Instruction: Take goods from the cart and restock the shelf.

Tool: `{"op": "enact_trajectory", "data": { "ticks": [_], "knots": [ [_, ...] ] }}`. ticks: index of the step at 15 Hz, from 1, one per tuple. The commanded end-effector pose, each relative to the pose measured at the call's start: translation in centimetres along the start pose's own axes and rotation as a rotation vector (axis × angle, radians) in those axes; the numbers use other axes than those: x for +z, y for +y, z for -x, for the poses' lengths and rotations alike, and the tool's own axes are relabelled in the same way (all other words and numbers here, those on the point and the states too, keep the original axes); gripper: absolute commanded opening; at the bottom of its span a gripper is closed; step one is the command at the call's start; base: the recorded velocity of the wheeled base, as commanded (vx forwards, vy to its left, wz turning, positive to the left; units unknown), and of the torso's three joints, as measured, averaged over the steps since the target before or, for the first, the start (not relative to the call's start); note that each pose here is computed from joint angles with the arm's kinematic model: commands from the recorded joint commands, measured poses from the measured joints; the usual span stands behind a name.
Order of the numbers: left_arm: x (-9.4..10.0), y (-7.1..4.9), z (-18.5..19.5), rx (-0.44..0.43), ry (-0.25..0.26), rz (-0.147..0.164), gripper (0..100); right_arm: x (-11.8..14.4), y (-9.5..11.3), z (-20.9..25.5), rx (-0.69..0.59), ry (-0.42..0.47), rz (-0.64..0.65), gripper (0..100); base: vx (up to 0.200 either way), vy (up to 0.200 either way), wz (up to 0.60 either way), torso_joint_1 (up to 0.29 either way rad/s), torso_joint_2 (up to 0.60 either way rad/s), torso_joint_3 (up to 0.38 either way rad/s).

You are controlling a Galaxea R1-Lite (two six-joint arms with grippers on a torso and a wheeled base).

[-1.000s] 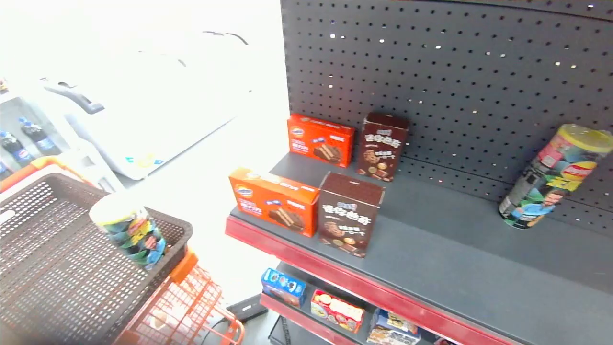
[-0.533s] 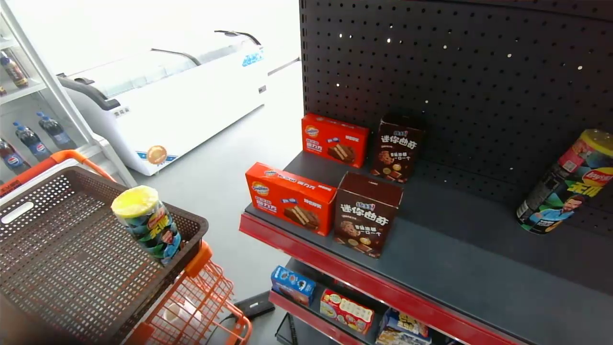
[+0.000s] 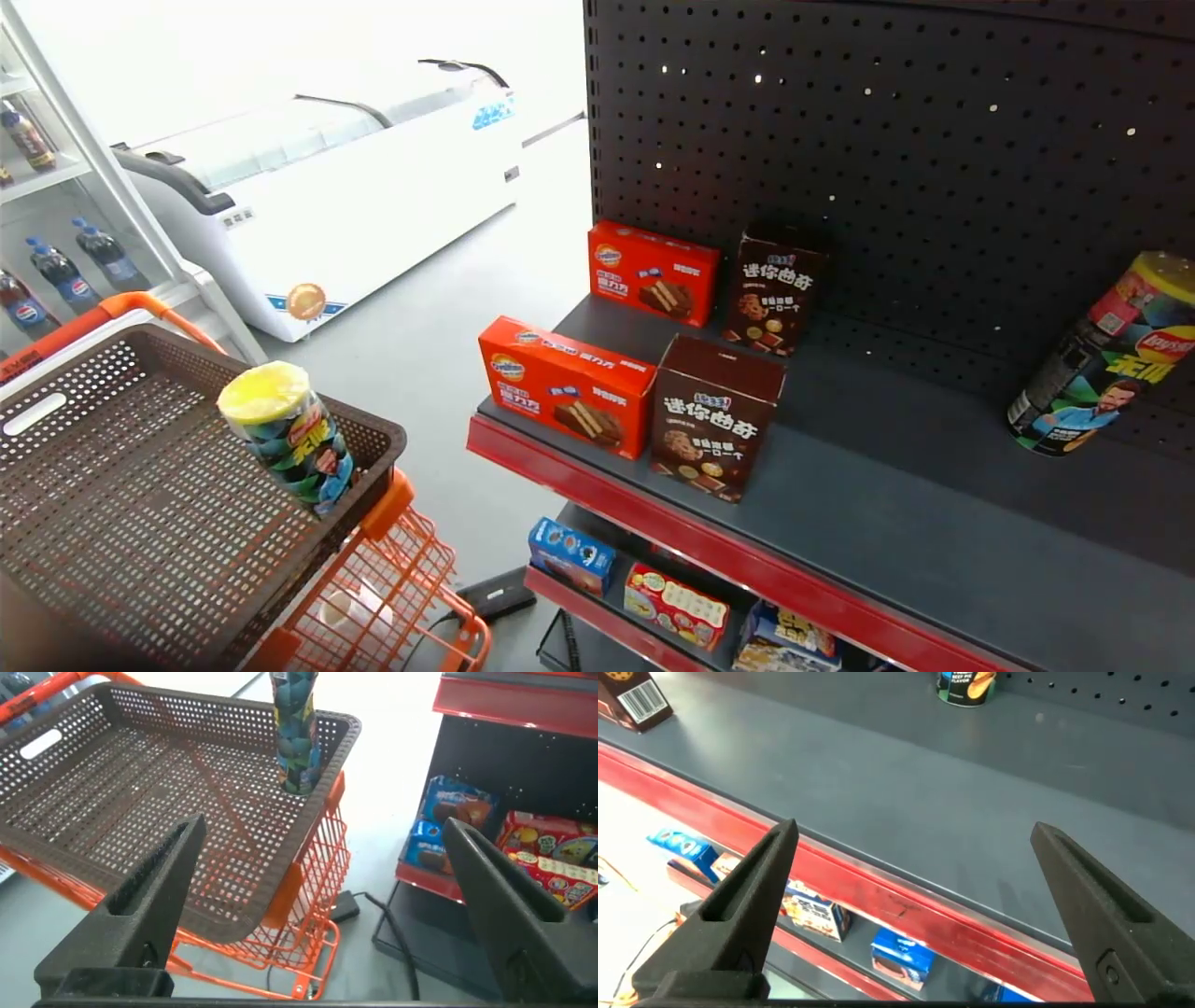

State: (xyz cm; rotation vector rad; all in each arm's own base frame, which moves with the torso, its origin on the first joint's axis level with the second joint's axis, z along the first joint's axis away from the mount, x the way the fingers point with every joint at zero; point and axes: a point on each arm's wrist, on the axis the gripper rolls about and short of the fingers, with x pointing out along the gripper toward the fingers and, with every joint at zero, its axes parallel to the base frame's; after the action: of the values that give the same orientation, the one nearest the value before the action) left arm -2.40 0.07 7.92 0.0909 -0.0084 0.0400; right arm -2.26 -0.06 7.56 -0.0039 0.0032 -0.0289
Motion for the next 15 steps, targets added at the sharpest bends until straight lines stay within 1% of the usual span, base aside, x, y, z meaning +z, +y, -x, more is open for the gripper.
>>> {"op": "enact_trajectory", "data": {
  "ticks": [1,2,3,4,5,6,7,8,9,10,11,12,13,15],
  "knots": [
    [0.3,0.0,0.1,-0.002,-0.008,-0.002,100,0.0,0.0,0.0,0.000,0.001,0.001,100,0.000,0.000,0.00,0.000,0.00,0.000],
    [5.2,0.5,-0.3,-0.021,0.002,0.004,100,0.0,0.0,0.0,0.000,0.001,0.001,100,0.000,0.000,0.00,0.000,0.00,0.000],
    [7.6,0.6,-1.9,-0.035,0.068,0.047,100,0.0,0.0,0.0,0.000,0.001,0.001,100,0.000,0.000,0.00,0.000,0.00,0.000],
    [8.7,0.7,-3.0,-0.054,0.084,0.059,100,0.0,0.0,0.0,0.000,0.001,0.001,100,0.000,0.000,0.00,0.000,0.00,0.000],
    [8.3,0.5,-4.0,-0.067,0.146,0.047,100,0.0,0.0,0.0,0.000,0.001,0.001,100,0.000,0.000,0.00,0.000,0.00,0.000],
    [8.0,0.4,-5.5,-0.067,0.238,0.042,100,0.0,0.0,0.0,0.000,0.001,0.001,100,0.000,0.000,0.00,0.000,0.00,0.000],
    [8.0,0.4,-6.9,-0.035,0.315,0.034,100,0.0,0.0,0.0,0.000,0.001,0.001,100,0.000,0.000,0.00,0.000,0.00,0.000],
    [7.9,0.6,-8.2,-0.016,0.382,-0.013,100,0.0,0.0,0.0,0.000,0.000,0.001,100,0.000,0.000,0.00,0.000,0.00,0.000],
    [7.5,0.8,-9.3,0.005,0.446,-0.044,100,0.0,0.0,0.0,0.000,0.001,0.001,100,0.000,0.000,0.00,0.000,0.00,0.000],
    [7.4,1.0,-10.5,0.022,0.472,-0.050,100,0.0,0.0,0.0,0.000,0.001,0.001,100,0.000,0.000,0.00,0.000,0.00,0.000],
    [7.3,1.2,-12.0,0.033,0.473,-0.042,100,0.0,0.0,0.0,0.000,0.001,0.001,100,0.000,0.000,0.00,0.000,0.00,0.000],
    [7.3,1.6,-13.7,0.050,0.472,-0.033,100,0.0,0.0,0.0,0.000,0.001,0.001,100,0.000,0.000,0.00,0.000,0.00,0.000],
    [7.2,1.8,-15.1,0.053,0.466,-0.032,100,0.0,0.0,0.0,0.000,0.001,0.001,100,0.000,0.000,0.00,0.000,0.00,0.000],
    [6.5,2.0,-17.7,0.057,0.438,-0.033,100,0.0,0.0,0.0,0.000,0.001,0.001,100,0.000,0.000,0.00,0.000,0.00,0.000]
  ]
}}
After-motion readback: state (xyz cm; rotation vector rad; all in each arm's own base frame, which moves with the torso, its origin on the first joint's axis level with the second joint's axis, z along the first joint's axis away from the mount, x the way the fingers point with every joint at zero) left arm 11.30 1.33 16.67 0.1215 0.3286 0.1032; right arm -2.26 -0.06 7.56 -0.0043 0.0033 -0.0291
